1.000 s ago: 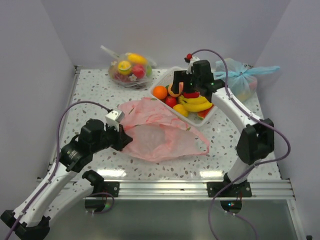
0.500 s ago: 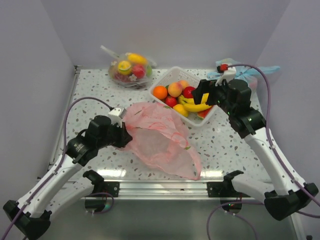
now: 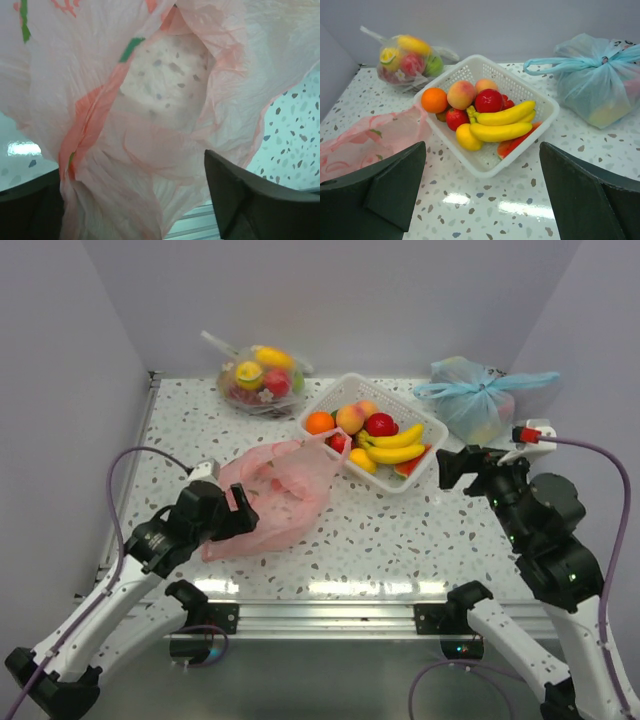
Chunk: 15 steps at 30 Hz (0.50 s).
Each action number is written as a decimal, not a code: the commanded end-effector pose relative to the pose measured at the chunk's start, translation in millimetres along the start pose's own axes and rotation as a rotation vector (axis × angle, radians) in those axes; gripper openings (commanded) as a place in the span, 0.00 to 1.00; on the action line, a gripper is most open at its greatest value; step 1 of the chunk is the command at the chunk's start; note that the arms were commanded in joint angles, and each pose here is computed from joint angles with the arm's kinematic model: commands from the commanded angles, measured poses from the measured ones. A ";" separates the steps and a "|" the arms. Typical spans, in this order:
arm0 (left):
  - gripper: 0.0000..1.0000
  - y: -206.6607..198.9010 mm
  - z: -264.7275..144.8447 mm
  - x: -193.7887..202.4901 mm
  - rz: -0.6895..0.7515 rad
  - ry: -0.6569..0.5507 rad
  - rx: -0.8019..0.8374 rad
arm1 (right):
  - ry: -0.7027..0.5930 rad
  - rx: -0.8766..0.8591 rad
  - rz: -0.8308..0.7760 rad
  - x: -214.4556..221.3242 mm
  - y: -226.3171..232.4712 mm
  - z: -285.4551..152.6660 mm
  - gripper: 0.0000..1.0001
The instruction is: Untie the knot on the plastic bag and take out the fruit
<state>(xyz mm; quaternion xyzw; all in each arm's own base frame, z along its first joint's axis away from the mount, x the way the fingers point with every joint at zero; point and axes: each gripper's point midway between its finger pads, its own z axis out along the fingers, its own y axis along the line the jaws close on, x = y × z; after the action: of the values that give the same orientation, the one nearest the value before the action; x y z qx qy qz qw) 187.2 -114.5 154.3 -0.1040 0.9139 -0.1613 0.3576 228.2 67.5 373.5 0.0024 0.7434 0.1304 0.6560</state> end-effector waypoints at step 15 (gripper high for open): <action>1.00 20.7 -128.2 -74.2 -0.120 -0.446 0.102 | -0.098 0.077 0.012 8.3 -35.5 -73.3 0.99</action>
<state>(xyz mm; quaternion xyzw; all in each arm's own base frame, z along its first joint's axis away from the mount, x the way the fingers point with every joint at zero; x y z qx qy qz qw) 156.9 -66.8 259.9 -0.1583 0.8210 -0.2183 0.5032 164.9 27.0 374.6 0.0342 0.7096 0.1195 0.6935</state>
